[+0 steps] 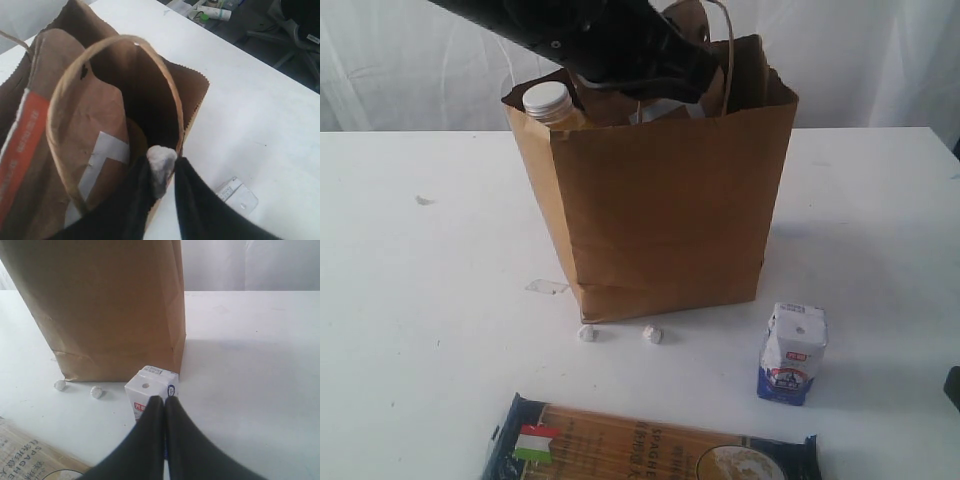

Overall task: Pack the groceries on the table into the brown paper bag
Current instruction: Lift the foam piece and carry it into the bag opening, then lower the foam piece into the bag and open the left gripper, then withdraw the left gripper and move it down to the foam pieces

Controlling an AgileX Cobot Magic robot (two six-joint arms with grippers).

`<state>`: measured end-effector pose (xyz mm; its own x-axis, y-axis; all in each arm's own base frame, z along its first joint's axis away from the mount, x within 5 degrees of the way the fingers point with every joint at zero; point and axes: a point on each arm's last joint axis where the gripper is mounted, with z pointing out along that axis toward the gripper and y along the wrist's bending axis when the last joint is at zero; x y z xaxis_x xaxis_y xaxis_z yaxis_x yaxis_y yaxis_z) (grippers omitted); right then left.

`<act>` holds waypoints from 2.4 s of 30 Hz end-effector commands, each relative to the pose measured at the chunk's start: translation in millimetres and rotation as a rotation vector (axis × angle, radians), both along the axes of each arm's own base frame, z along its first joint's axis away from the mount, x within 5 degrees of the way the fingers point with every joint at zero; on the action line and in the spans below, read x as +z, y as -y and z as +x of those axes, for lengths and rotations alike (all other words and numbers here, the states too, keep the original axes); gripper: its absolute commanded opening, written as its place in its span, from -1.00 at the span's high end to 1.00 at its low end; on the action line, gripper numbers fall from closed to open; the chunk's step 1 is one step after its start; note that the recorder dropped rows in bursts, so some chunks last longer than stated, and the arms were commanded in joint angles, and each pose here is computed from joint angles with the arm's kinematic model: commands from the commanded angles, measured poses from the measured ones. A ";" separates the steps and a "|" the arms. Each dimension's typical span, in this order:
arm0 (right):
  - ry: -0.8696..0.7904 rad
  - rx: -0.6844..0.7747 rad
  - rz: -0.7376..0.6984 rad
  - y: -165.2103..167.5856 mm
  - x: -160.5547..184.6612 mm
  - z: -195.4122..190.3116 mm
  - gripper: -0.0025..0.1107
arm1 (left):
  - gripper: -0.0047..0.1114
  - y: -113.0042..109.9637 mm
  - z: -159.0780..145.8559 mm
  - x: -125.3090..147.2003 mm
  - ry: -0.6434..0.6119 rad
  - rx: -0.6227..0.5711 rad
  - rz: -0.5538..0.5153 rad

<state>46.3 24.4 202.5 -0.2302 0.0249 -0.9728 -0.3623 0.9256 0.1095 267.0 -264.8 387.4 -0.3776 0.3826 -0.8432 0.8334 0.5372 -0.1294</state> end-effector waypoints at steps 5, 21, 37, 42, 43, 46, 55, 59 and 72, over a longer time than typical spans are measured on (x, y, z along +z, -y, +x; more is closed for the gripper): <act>0.006 -0.006 0.002 0.4 -1.0 0.0 0.96 | -0.03 -0.9 -4.4 6.1 -0.014 0.003 -0.021; 0.006 -0.006 0.002 0.4 -1.0 0.0 0.96 | -0.34 -3.1 -4.4 14.0 -0.005 0.046 -0.070; 0.006 -0.006 0.002 0.4 -1.0 0.0 0.96 | -0.32 -5.3 -18.6 7.3 -0.091 -0.068 0.022; 0.006 -0.006 0.002 0.4 -1.0 0.0 0.96 | -0.06 -7.3 -26.7 14.6 -0.032 -0.154 0.028; 0.006 -0.006 0.002 0.4 -1.0 0.0 0.96 | -0.01 -8.5 -27.5 17.7 -0.013 -0.153 0.021; 0.006 -0.006 0.002 0.4 -1.0 0.0 0.96 | 0.01 -8.0 -26.5 22.7 0.003 -0.130 -0.022; 0.006 -0.006 0.002 0.4 -1.0 0.0 0.96 | 0.01 -13.0 -37.3 29.4 -0.023 -0.166 -0.024; 0.006 -0.006 0.002 0.4 -1.0 0.0 0.96 | 0.01 -22.5 -51.8 39.5 -0.030 -0.207 -0.008; 0.006 -0.006 0.002 0.4 -1.0 0.0 0.96 | 0.02 -82.9 -109.0 73.0 -0.016 -0.201 0.169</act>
